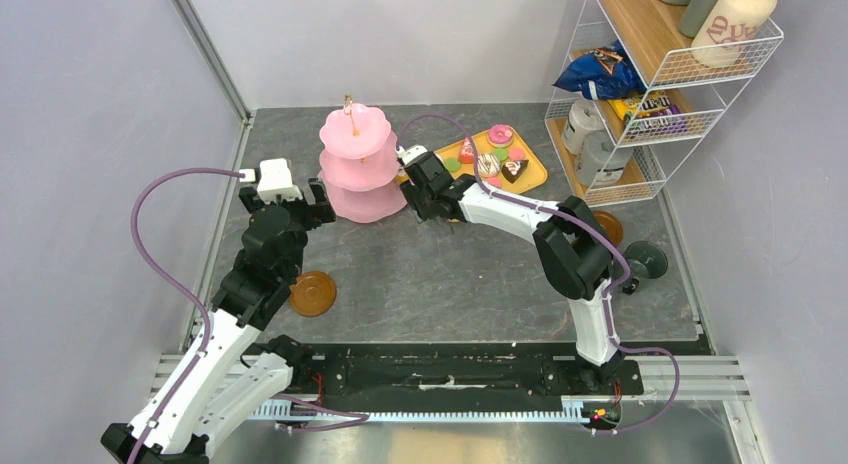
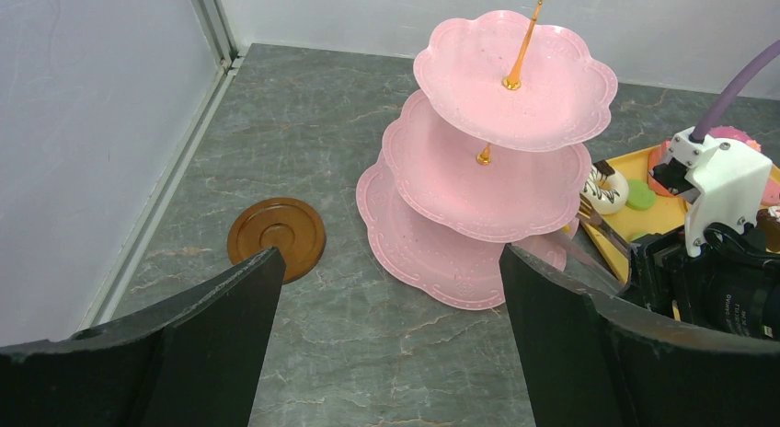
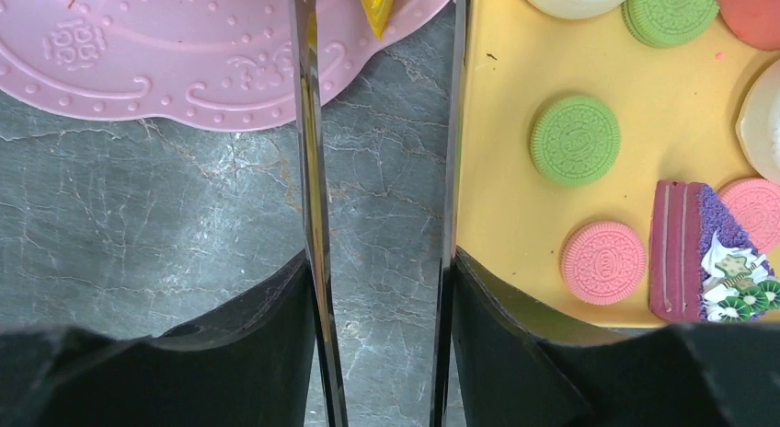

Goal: Serve the afternoon tea

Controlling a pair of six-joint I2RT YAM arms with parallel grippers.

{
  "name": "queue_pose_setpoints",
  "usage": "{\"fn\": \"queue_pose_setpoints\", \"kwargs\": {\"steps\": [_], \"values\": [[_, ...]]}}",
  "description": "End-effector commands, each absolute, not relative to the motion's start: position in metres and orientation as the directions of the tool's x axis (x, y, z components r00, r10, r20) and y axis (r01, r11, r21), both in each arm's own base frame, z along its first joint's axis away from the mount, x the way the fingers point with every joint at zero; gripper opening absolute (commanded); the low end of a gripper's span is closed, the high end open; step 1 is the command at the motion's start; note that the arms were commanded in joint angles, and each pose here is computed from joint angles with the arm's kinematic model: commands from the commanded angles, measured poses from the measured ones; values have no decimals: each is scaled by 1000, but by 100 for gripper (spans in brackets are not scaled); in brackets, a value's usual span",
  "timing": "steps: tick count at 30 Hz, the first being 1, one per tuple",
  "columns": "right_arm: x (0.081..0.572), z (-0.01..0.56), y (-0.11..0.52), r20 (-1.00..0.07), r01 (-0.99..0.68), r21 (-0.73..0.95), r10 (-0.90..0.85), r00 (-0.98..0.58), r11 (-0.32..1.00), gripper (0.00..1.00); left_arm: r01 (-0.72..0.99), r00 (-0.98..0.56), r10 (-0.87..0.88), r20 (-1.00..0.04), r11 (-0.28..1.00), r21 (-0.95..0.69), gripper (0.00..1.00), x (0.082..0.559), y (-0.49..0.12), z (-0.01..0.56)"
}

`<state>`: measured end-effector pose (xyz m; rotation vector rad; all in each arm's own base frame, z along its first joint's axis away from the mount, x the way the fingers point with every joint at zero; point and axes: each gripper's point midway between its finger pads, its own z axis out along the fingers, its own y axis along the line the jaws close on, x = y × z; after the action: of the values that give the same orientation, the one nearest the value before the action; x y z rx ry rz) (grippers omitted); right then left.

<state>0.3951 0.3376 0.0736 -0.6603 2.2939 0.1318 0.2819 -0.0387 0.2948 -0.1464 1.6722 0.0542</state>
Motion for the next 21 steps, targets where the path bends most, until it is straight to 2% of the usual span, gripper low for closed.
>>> {"fn": "queue_pose_setpoints", "kwargs": {"steps": [1, 9, 21], "values": [[402, 115, 344, -746, -487, -81, -378, -549, 869, 58, -123, -53, -113, -992, 987, -106, 95, 283, -40, 306], [394, 137, 330, -751, -476, -98, -379, -540, 874, 60, -125, -52, -114, -992, 986, -107, 95, 283, -40, 307], [366, 143, 285, -682, -448, -178, -438, -586, 876, 61, -125, -54, -113, -992, 987, -106, 95, 283, -40, 306]]}}
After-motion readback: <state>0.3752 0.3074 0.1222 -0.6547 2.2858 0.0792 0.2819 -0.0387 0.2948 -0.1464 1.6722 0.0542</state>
